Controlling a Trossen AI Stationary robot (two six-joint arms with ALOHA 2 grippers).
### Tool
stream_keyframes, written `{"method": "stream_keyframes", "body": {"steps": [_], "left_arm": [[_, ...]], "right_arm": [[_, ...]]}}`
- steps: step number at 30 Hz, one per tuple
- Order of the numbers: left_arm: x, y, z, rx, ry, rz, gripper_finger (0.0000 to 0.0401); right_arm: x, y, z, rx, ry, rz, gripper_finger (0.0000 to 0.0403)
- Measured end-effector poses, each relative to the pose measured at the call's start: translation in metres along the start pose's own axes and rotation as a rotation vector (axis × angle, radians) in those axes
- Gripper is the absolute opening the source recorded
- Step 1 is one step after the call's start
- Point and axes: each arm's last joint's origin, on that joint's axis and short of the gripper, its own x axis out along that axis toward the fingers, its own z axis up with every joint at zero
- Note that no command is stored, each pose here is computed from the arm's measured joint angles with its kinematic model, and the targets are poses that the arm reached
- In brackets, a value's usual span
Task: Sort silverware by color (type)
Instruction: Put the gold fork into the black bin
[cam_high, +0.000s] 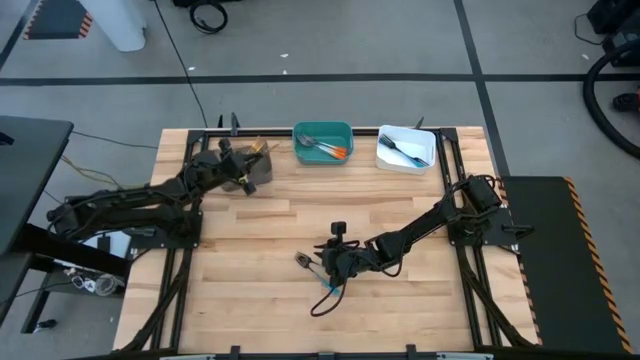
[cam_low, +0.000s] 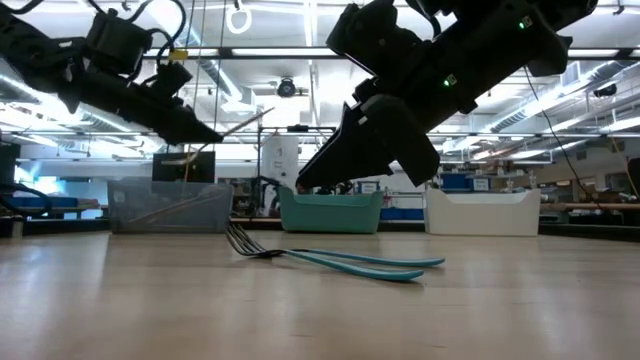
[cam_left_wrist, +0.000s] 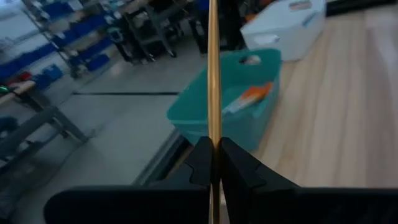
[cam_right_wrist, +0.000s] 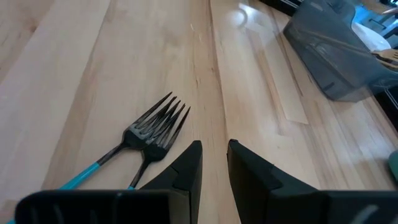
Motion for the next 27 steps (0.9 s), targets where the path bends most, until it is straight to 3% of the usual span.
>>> {"method": "stream_keyframes", "body": {"steps": [13, 27], "left_arm": [[-0.01, 0.007, -0.033, -0.039, -0.004, 0.097, 0.0024], [-0.013, 0.017, -0.039, -0.037, -0.021, 0.113, 0.0024]], "right_arm": [[0.0, 0.0, 0.0, 0.0, -0.004, -0.002, 0.0083], [0.0, 0.0, 0.0, 0.0, -0.004, -0.001, 0.0083]]}}
